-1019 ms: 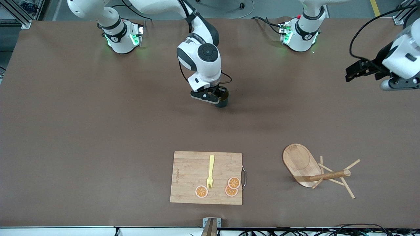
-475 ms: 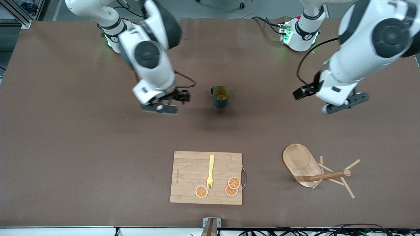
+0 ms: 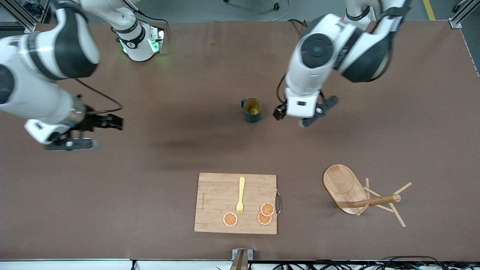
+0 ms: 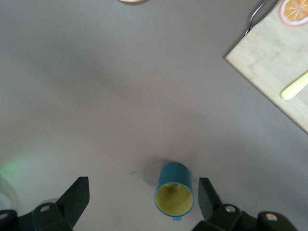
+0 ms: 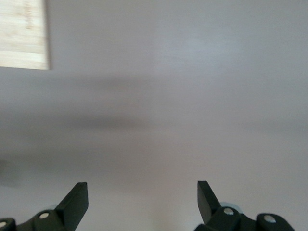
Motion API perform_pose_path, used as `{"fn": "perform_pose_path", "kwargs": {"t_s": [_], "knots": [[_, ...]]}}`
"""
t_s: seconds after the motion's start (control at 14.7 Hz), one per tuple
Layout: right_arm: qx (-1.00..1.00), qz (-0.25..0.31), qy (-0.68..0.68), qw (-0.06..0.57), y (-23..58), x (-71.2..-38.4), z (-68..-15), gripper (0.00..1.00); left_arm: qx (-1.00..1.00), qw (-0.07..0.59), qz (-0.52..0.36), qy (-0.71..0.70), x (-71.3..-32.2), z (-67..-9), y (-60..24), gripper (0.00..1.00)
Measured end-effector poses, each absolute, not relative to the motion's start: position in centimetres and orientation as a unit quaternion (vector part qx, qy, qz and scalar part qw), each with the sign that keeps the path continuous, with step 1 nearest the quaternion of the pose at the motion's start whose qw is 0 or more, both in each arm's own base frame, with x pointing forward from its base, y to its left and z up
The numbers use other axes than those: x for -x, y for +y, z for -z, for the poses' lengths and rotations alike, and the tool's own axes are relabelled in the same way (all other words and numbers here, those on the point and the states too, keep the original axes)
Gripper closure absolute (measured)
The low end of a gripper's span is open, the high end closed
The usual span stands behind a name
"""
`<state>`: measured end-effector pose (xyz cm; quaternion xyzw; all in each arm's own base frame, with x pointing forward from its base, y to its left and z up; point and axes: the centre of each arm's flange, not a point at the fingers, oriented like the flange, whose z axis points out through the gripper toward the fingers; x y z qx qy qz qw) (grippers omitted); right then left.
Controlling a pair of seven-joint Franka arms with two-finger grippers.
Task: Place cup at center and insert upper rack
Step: 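Lower the left gripper over the mug handle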
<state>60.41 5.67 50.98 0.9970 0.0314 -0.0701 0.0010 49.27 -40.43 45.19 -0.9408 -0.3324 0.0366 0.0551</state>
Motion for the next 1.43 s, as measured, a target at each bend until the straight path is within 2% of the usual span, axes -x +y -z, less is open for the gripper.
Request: {"fn": "perform_pose_path", "kwargs": {"t_s": [0.14, 0.41, 0.68, 0.88, 1.09, 1.43], "knots": [[-0.997, 0.073, 0.027, 0.001, 1.7, -60.3, -51.9, 0.0, 0.932, 0.081, -0.011, -0.353, -45.8, -42.2, -45.4, 0.0], [-0.998, 0.066, 0.016, 0.018, -0.6, -60.2, -55.0, 0.0, 0.913, 0.102, 0.047, -0.392, -37.7, -36.5, -53.8, 0.0], [-0.998, 0.061, -0.006, 0.018, -3.1, -59.8, -58.0, 0.0, 0.895, 0.117, 0.145, -0.405, -29.8, -31.3, -58.8, 0.02], [-0.998, 0.061, -0.016, 0.017, -4.3, -59.7, -58.3, 0.0, 0.887, 0.115, 0.222, -0.388, -25.4, -26.7, -60.8, 0.05], [-0.998, 0.061, -0.021, 0.016, -4.9, -59.7, -58.3, 0.0, 0.879, 0.109, 0.278, -0.372, -22.8, -22.3, -61.6, 0.07], [-0.997, 0.071, -0.014, 0.014, -3.9, -59.5, -58.2, 0.0, 0.858, 0.109, 0.342, -0.367, -23.1, -17.6, -60.8, 0.13]]}}
